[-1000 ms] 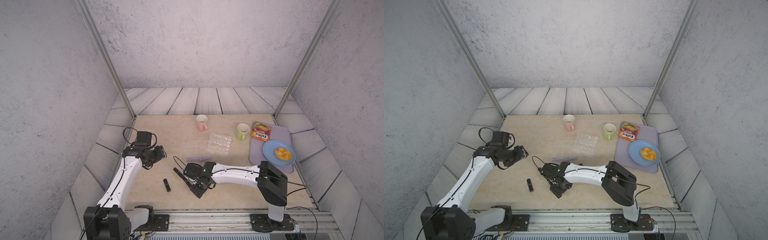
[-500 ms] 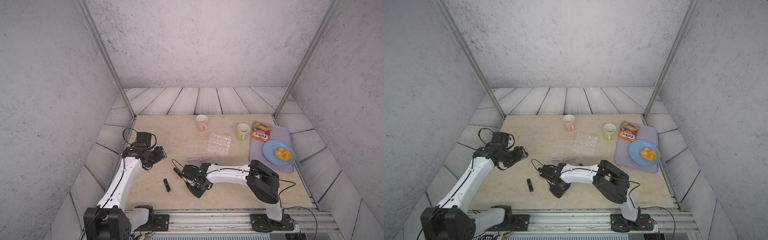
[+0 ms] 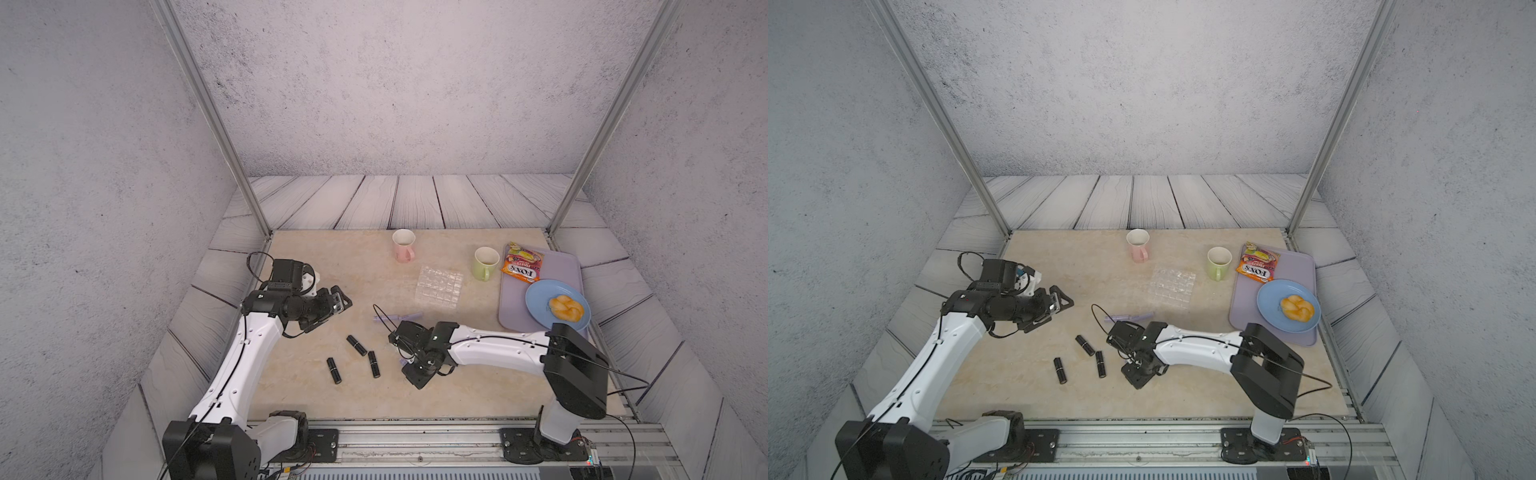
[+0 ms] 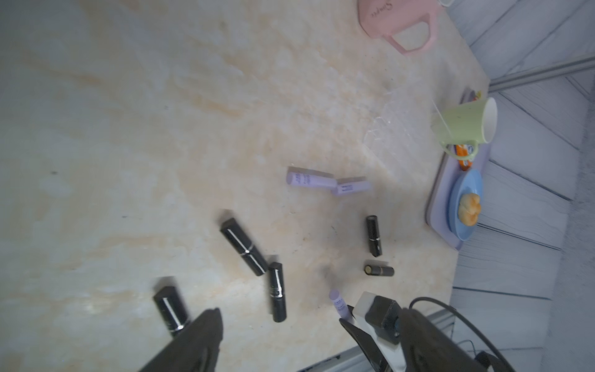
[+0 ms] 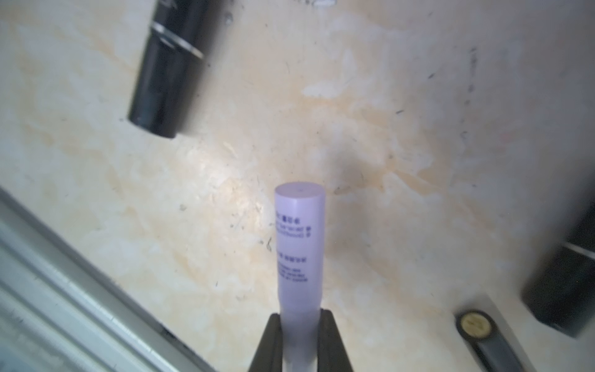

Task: Arrange the lipsticks in the organizer
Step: Pick up the lipstick at the center of the board.

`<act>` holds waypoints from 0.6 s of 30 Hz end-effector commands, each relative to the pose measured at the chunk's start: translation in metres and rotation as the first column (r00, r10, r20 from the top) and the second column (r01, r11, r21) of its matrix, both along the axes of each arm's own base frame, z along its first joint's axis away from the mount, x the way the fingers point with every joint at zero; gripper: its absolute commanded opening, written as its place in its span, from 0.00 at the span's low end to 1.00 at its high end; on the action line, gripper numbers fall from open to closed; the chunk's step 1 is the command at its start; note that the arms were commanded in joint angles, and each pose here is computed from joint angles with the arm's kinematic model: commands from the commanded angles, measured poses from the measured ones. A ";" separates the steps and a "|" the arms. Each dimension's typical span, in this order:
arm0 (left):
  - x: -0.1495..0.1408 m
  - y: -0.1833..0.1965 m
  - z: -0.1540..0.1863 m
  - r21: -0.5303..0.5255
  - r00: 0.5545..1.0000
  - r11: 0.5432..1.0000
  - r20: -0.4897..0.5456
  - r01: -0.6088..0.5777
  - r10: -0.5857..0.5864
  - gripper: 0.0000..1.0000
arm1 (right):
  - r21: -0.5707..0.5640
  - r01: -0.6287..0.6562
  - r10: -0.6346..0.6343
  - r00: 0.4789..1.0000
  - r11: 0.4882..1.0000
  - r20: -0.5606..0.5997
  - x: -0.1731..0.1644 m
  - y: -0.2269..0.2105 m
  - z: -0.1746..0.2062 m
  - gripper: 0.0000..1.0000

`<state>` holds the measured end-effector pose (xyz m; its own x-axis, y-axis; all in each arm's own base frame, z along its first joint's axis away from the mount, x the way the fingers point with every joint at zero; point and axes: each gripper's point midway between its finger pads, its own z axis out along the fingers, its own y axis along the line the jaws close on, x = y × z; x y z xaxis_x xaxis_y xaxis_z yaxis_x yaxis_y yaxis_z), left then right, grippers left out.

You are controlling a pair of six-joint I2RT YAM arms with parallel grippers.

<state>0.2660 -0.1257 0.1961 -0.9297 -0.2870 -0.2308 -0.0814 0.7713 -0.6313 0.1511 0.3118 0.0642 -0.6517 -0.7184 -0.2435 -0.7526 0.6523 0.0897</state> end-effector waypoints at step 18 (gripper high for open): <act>-0.098 -0.155 0.015 -0.562 0.867 0.737 -0.071 0.374 -0.494 0.58 | 0.205 -0.345 0.262 0.901 0.916 0.347 -0.016 -0.014 0.105 0.00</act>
